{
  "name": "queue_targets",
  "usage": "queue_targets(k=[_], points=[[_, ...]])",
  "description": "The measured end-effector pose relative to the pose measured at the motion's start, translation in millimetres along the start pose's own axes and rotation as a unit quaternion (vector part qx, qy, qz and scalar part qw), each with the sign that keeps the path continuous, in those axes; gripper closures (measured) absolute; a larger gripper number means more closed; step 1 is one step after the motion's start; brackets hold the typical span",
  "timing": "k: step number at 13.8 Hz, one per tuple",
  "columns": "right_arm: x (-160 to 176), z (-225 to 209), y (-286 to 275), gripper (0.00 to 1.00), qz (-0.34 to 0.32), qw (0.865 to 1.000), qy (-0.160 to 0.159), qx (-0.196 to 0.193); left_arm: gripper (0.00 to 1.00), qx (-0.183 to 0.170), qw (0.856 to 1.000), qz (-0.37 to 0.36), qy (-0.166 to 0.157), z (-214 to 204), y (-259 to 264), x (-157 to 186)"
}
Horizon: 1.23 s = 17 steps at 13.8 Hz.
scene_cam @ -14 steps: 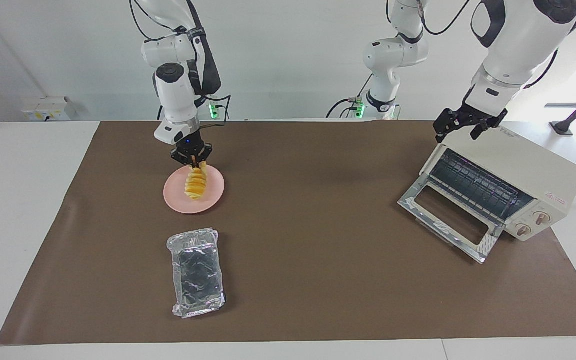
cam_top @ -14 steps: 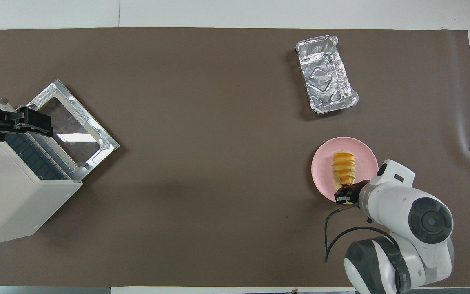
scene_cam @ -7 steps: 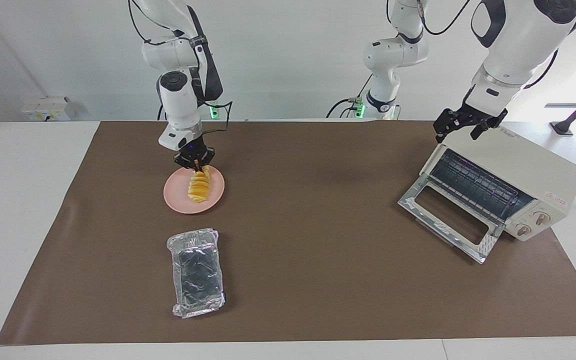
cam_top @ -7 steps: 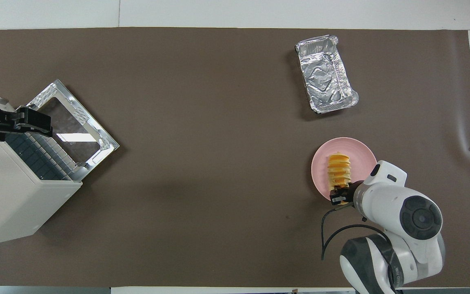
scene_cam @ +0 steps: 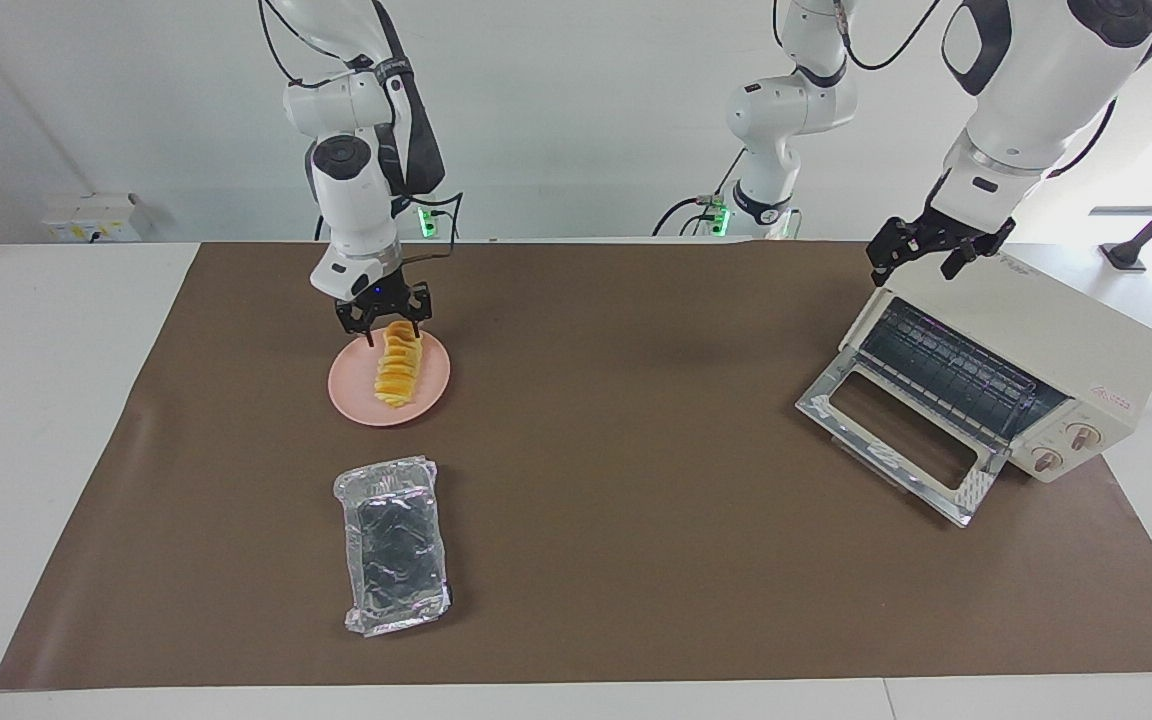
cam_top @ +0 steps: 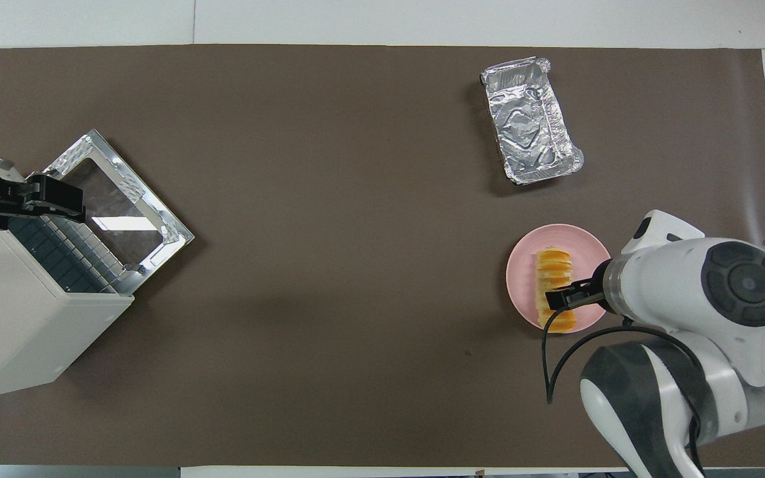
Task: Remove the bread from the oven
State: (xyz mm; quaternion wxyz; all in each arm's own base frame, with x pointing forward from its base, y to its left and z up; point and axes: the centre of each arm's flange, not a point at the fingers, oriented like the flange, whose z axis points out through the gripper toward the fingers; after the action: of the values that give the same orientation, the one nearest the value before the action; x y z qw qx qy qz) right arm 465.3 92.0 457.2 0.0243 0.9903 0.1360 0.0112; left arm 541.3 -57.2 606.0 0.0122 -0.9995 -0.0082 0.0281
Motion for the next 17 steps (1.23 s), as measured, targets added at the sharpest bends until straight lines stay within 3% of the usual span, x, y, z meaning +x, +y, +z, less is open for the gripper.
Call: queue_targets(k=[3,5,9,13,17], points=[[13.4,-69.6,37.3,0.00,-0.027,0.999,0.025,-0.004,0.00,0.000,1.000,0.000,0.000,0.0,0.0,0.0],[13.6,-101.6,57.6,0.00,-0.013,0.999,0.030,0.017,0.00,0.000,1.000,0.000,0.000,0.0,0.0,0.0],[21.3,-145.0,83.1,0.00,0.005,0.999,-0.011,0.041,0.00,0.000,1.000,0.000,0.000,0.0,0.0,0.0],[39.6,-141.2,94.6,0.00,0.015,0.998,-0.035,0.050,0.00,0.000,1.000,0.000,0.000,0.0,0.0,0.0],[49.1,-130.1,105.1,0.00,0.069,0.996,-0.036,0.049,0.00,0.000,1.000,0.000,0.000,0.0,0.0,0.0]])
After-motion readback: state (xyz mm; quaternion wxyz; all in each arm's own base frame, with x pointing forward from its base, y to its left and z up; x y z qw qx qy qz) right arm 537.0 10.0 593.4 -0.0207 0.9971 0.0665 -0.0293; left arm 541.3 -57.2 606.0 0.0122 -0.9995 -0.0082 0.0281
